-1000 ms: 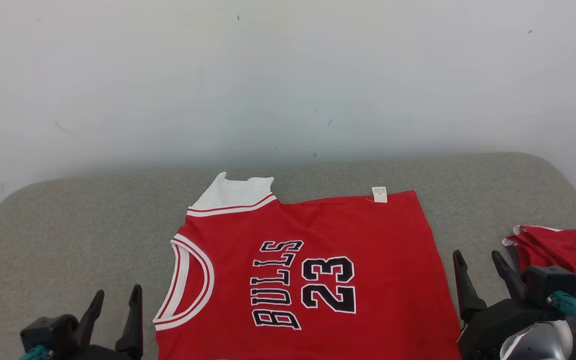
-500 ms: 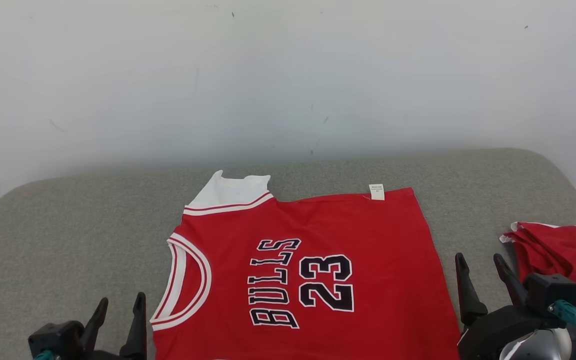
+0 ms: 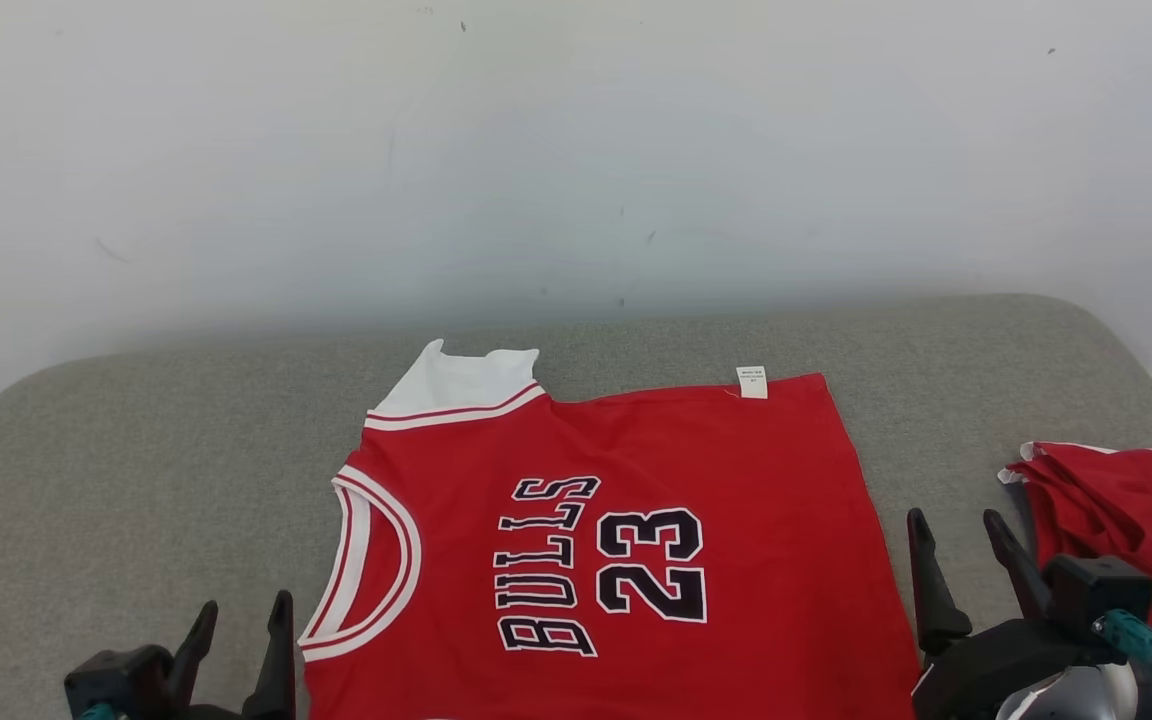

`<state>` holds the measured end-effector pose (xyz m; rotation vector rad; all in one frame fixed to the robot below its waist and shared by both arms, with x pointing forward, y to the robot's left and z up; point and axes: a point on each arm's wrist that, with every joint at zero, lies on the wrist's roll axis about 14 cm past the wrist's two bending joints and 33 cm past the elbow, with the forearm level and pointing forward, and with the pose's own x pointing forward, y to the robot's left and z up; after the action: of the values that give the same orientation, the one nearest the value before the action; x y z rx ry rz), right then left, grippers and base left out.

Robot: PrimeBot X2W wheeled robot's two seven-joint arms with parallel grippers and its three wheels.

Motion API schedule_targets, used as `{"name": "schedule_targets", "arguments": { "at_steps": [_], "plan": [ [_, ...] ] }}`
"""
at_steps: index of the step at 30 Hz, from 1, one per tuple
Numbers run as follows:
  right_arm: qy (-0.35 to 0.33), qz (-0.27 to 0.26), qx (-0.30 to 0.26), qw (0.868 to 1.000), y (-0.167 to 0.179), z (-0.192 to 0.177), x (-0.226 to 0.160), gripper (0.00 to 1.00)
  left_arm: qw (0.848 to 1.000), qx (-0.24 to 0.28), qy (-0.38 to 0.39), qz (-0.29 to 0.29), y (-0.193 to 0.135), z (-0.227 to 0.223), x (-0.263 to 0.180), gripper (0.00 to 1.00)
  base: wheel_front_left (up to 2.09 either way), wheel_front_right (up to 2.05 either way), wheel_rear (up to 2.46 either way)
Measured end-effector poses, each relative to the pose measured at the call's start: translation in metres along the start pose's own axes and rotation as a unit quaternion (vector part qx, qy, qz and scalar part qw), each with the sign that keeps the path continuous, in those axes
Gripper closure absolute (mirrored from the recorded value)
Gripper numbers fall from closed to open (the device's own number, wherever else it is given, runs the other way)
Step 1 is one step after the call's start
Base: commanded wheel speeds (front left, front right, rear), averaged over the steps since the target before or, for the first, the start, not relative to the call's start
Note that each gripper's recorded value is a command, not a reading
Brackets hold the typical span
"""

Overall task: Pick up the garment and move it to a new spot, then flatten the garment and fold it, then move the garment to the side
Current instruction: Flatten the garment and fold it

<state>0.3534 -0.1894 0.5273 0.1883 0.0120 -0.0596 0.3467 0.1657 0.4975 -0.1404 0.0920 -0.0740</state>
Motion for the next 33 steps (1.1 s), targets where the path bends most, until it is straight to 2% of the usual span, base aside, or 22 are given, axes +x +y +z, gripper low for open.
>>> {"name": "schedule_targets", "arguments": {
  "at_steps": [4, 10, 18, 33],
  "plan": [
    [0.008, 0.008, -0.002, 1.000, 0.003, -0.005, 0.000, 0.00, 1.000, 0.002, 0.015, -0.003, -0.002, -0.008, -0.001, 0.00, 0.00, 0.00, 0.00],
    [0.076, 0.023, -0.014, 0.997, 0.007, -0.035, -0.003, 0.00, 0.992, 0.011, 0.127, -0.018, -0.008, -0.058, -0.013, 0.00, 0.00, 0.00, 0.00],
    [0.167, 0.028, -0.038, 0.985, 0.002, -0.071, -0.008, 0.00, 0.967, -0.014, 0.254, -0.024, -0.015, -0.110, -0.038, 0.00, 0.00, 0.00, 0.00],
    [0.266, 0.008, -0.074, 0.961, -0.016, -0.106, -0.021, 0.00, 0.922, -0.039, 0.383, -0.036, -0.024, -0.150, -0.071, 0.00, 0.00, 0.00, 0.00]
  ]
}}
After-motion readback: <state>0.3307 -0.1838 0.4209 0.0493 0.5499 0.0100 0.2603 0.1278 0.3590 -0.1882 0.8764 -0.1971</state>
